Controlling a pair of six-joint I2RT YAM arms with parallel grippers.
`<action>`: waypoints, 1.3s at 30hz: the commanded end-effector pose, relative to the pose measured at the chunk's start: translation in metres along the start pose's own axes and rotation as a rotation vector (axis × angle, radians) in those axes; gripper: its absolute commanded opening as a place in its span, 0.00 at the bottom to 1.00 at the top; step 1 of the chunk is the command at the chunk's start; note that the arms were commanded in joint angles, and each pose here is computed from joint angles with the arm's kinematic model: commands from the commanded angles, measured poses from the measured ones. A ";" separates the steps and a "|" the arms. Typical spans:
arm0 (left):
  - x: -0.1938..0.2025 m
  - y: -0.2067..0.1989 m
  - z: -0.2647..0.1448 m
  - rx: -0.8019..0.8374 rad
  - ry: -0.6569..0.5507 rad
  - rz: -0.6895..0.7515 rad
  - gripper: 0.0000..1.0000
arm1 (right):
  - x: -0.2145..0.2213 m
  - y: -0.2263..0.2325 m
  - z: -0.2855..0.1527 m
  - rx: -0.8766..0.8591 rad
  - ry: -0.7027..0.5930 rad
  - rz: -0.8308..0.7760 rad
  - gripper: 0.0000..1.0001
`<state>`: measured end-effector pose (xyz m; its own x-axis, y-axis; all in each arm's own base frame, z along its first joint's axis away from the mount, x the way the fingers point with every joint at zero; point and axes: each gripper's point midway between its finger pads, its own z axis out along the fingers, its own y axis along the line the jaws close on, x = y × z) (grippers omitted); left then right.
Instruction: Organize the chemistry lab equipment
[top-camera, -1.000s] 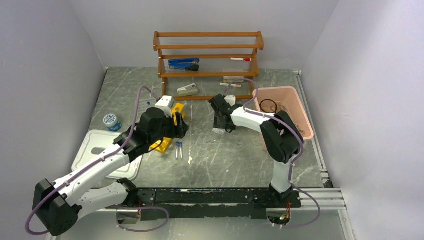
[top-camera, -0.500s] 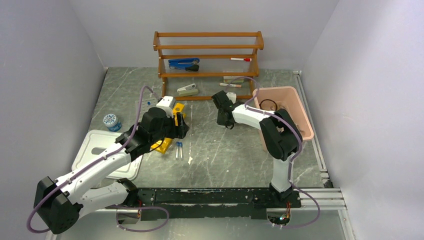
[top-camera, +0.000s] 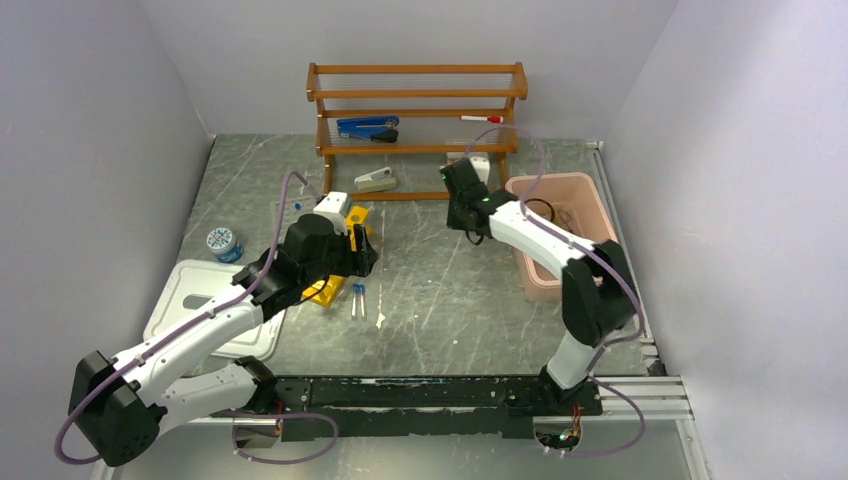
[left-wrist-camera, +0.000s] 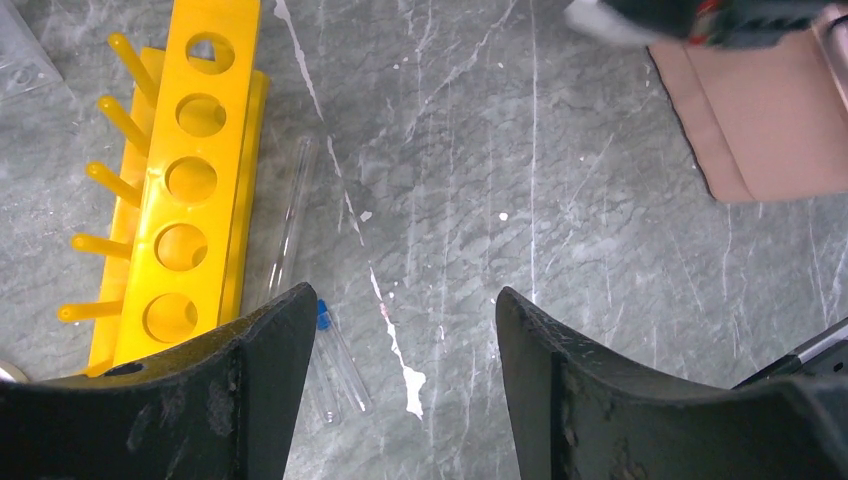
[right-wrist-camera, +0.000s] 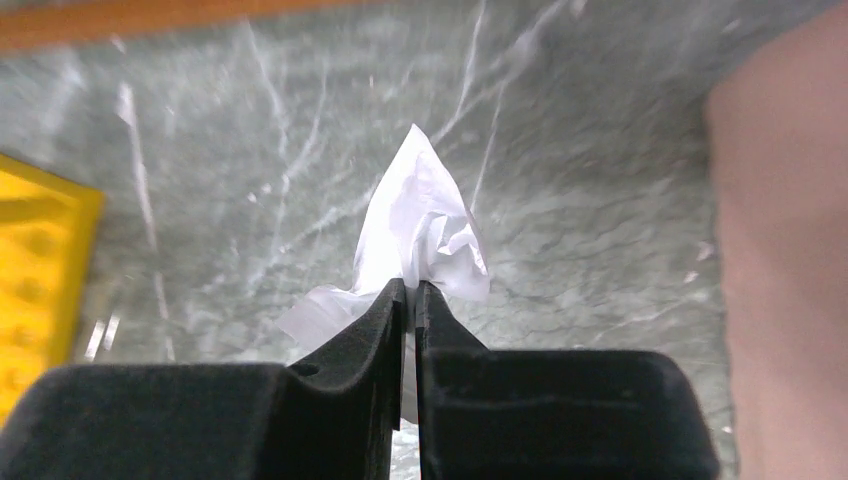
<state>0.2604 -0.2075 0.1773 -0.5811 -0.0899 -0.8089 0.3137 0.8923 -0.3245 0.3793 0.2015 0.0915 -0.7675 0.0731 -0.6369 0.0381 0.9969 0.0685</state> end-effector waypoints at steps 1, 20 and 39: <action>-0.021 -0.008 -0.002 0.020 -0.051 0.005 0.70 | -0.057 -0.026 -0.048 0.022 -0.152 0.067 0.03; -0.013 -0.022 0.002 0.102 -0.013 0.025 0.69 | -0.030 -0.256 -0.115 0.422 -0.230 0.422 0.05; -0.010 -0.016 0.000 0.076 -0.012 0.023 0.76 | 0.029 -0.257 -0.060 0.378 -0.039 0.584 0.28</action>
<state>0.2555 -0.2173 0.1718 -0.6037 -0.0535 -0.7954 0.3633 0.8696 -0.3343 0.3020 -0.0509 0.0874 -0.5776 0.5714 -0.5830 0.6424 0.7588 0.1072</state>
